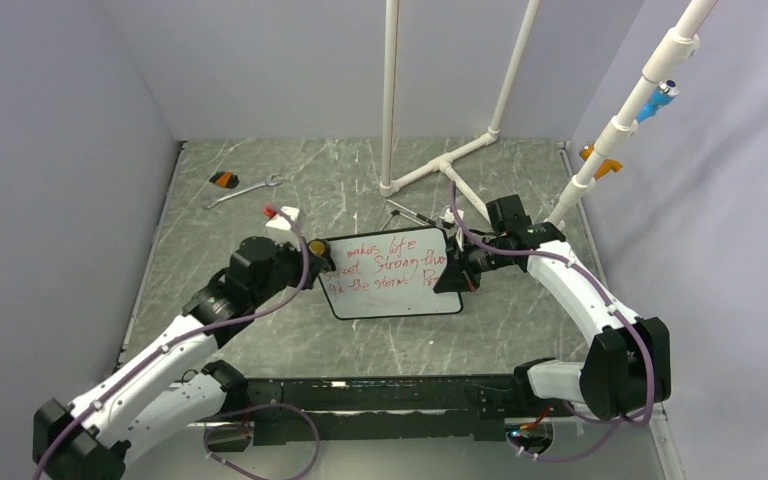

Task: Erase the whiteboard
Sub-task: Erase the whiteboard at the center of the board.

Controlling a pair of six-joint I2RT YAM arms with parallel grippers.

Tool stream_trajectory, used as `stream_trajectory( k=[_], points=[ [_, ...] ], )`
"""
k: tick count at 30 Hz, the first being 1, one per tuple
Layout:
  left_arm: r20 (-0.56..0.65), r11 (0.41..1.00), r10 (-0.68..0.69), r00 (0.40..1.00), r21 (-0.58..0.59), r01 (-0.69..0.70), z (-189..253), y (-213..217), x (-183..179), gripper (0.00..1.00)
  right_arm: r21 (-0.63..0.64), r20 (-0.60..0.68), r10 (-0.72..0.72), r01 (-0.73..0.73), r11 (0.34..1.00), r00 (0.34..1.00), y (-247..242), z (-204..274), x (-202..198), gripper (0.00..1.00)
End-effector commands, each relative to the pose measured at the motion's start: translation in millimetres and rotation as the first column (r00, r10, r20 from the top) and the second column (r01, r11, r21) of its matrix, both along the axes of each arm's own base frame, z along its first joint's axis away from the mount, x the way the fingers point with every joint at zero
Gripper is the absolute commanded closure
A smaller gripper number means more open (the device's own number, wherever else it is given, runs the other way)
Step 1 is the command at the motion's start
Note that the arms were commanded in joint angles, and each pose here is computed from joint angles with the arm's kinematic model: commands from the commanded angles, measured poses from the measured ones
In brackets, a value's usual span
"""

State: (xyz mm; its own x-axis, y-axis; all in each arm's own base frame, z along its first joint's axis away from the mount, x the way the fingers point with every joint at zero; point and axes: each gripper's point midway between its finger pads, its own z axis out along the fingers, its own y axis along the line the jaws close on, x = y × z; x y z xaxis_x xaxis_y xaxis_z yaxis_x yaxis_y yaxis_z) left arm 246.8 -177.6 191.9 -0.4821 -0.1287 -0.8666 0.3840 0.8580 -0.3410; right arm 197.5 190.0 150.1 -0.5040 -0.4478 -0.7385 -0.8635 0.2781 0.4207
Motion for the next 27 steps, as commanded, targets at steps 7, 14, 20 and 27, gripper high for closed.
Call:
stream_trajectory(
  k=[7,14,20,27],
  points=[
    [-0.074,0.995,0.094,0.993,0.047,-0.090,-3,-33,33,1.00,0.002,0.068,-0.001,0.001,1.000,0.998,-1,5,7,1.00],
    [-0.042,0.956,0.267,0.963,0.138,-0.259,-3,4,41,1.00,0.004,0.075,-0.001,0.001,1.000,0.997,-1,7,7,1.00],
    [-0.048,0.995,0.090,0.995,0.056,-0.088,12,-38,39,1.00,0.001,0.065,-0.002,0.002,1.000,0.998,-1,5,8,1.00],
    [-0.049,0.999,-0.009,0.999,0.041,0.011,27,-81,32,1.00,0.002,0.071,-0.004,0.004,1.000,0.997,-2,5,7,1.00]
  ],
)
